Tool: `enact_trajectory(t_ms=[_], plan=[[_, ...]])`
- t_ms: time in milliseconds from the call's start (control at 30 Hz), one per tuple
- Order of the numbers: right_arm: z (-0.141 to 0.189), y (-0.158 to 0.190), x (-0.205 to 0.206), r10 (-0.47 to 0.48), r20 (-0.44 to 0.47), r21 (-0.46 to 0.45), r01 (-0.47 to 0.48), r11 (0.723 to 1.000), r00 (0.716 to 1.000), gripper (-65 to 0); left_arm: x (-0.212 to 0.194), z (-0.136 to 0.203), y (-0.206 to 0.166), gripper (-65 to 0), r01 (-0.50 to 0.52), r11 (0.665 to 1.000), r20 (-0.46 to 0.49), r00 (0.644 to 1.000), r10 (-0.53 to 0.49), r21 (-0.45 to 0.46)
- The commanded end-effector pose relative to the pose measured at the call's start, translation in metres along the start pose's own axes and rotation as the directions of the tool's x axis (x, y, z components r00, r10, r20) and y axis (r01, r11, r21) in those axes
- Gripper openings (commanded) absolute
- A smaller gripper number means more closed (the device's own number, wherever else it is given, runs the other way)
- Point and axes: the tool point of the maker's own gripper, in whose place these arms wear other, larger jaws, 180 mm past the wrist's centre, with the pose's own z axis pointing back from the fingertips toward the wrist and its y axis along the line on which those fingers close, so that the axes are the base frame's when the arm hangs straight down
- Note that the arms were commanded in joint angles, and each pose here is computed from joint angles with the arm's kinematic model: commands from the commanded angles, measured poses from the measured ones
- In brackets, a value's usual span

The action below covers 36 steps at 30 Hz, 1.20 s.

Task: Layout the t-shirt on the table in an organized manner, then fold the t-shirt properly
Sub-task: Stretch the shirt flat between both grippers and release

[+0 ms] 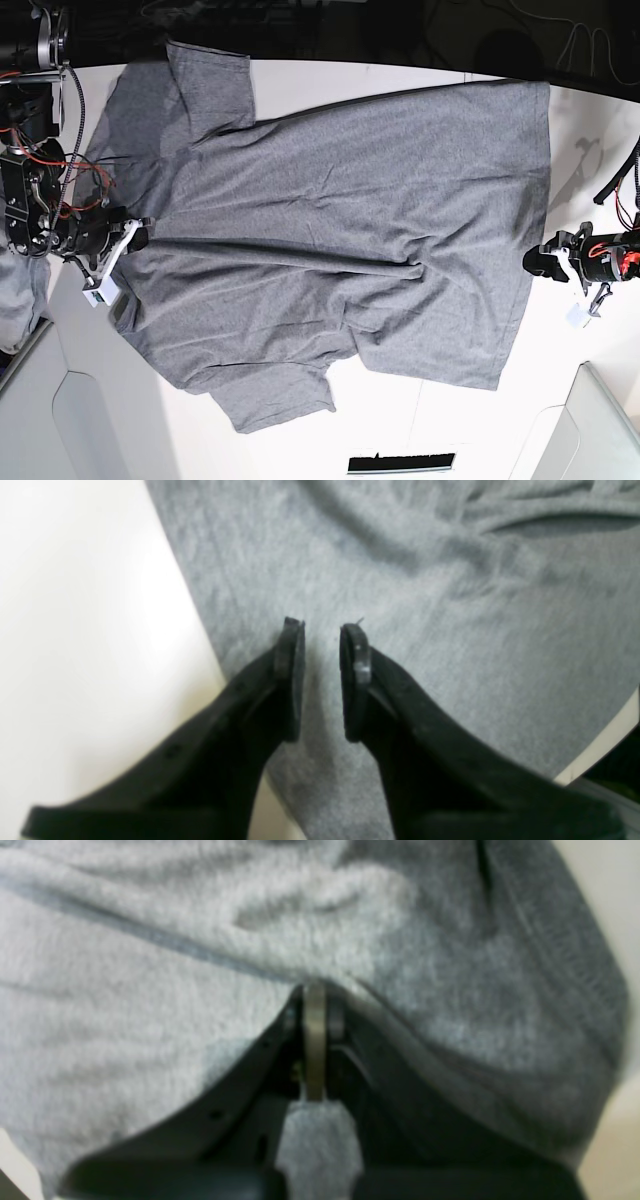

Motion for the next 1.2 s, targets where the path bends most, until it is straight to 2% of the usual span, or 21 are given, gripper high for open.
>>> enact_trajectory(t_ms=[0, 133, 267, 567, 733, 933, 1033, 1167], plan=[[0.010, -0.004, 0.029, 0.002, 0.072, 0.001, -0.002, 1.000, 0.997, -65.0, 0.022, 0.014, 0.005, -49.2, 0.017, 1.000, 0.061, 0.998, -0.017, 0.005], [0.015, 0.005, 0.043, -0.023, 0.108, 0.044, 0.018, 0.999, 0.994, -65.0, 0.021, 0.014, 0.005, -49.2, 0.017, 1.000, 0.057, 0.998, -0.018, 0.006], [0.018, 0.019, 0.040, -0.029, 0.103, 0.091, 0.020, 0.996, 0.994, -65.0, 0.011, 0.013, 0.006, -49.2, 0.014, 1.000, 0.015, 1.000, -0.014, 0.005], [0.038, 0.056, -0.005, 0.056, 0.109, 0.118, -0.069, 0.991, 0.992, -65.0, -0.059, 0.001, -0.001, -49.2, -0.067, 0.997, -0.093, 0.994, 0.064, -0.033], [0.058, 0.046, -0.031, -0.019, 0.144, 0.101, 0.005, 0.995, 0.989, -65.0, -0.090, 0.010, 0.009, -49.2, -0.124, 0.992, -0.118, 0.985, 0.122, -0.011], [0.075, 0.025, -0.052, -0.117, 0.170, 0.075, 0.106, 0.992, 0.979, -65.0, -0.104, 0.030, 0.024, -49.1, -0.249, 0.969, -0.046, 0.968, 0.249, 0.002], [0.075, 0.027, -0.054, -0.116, 0.169, 0.084, 0.103, 0.991, 0.979, -65.0, -0.102, 0.029, 0.023, -49.1, -0.260, 0.966, -0.022, 0.965, 0.260, -0.004], [0.075, 0.028, -0.052, -0.118, 0.176, 0.087, 0.104, 0.991, 0.977, -65.0, -0.109, 0.019, 0.013, -49.1, -0.259, 0.966, -0.050, 0.965, 0.258, -0.020]])
